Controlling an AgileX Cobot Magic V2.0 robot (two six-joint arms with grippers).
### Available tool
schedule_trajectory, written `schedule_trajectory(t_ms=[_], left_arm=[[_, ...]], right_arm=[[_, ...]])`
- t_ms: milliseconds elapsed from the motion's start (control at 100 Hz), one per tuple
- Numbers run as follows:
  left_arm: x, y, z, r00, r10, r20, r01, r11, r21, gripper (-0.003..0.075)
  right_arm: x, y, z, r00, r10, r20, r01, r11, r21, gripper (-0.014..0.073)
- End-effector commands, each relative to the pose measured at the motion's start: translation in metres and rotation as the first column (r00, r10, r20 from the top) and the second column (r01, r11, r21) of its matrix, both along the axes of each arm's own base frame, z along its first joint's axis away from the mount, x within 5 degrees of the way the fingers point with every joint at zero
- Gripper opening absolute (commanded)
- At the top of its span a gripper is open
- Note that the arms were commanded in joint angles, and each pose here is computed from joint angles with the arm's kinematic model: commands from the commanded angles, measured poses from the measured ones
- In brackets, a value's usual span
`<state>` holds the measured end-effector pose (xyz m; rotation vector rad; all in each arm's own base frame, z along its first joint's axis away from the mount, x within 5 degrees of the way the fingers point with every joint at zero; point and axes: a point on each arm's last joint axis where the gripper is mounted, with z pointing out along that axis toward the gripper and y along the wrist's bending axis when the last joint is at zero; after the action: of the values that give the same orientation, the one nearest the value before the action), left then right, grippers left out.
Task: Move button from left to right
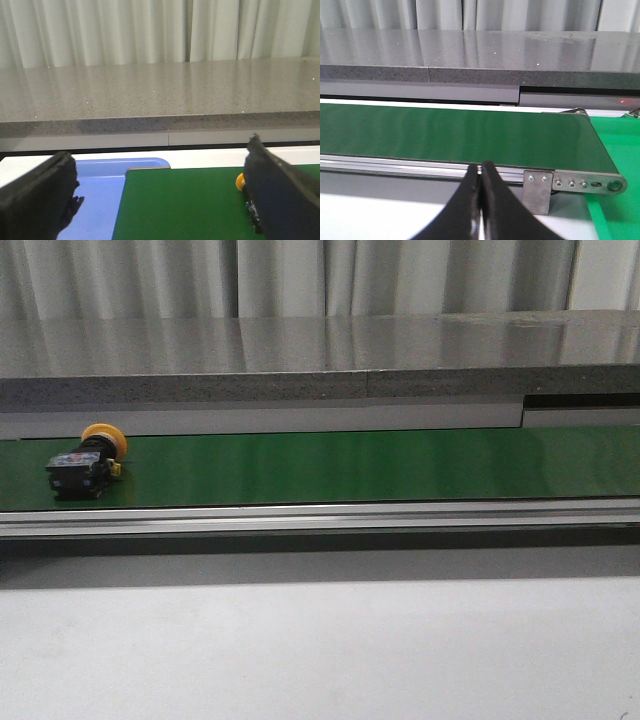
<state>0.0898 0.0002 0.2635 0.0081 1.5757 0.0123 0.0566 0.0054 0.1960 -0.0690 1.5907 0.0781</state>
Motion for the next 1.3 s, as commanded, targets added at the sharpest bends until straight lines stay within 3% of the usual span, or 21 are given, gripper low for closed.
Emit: schedule_trajectory(t_ms=[0, 80, 350, 930, 1190, 1290], left_arm=[[0.0, 0.0, 0.017, 0.994, 0.004, 0.11, -0.003, 1.0, -0.008, 0.057], [0.0, 0.0, 0.017, 0.994, 0.004, 0.11, -0.003, 1.0, -0.008, 0.0462], [0.0, 0.0, 0.011, 0.999, -0.003, 0.05, 0.003, 1.0, -0.008, -0.0023], [0.0, 0.0, 0.011, 0.999, -0.004, 0.043, 0.004, 1.0, -0.008, -0.0021], [0.0, 0.0, 0.011, 0.999, -0.004, 0.043, 0.004, 1.0, -0.008, -0.0021], [0.0, 0.0, 0.011, 0.999, -0.004, 0.043, 0.004, 1.0, -0.008, -0.002]], right_arm=[[-0.003, -0.001, 0.014, 0.993, -0.006, 0.115, 0.006, 1.0, 0.0, -0.0066], [-0.003, -0.001, 0.014, 0.993, -0.006, 0.115, 0.006, 1.0, 0.0, -0.0066], [-0.003, -0.001, 0.014, 0.993, -0.006, 0.115, 0.006, 1.0, 0.0, -0.0066], [-0.003, -0.001, 0.014, 0.993, -0.006, 0.115, 0.006, 1.0, 0.0, -0.0066], [-0.004, -0.001, 0.024, 0.978, -0.008, 0.209, 0.006, 1.0, 0.01, -0.0066], [-0.006, -0.001, 0.035, 0.977, -0.012, 0.215, -0.001, 0.998, 0.06, -0.0066]])
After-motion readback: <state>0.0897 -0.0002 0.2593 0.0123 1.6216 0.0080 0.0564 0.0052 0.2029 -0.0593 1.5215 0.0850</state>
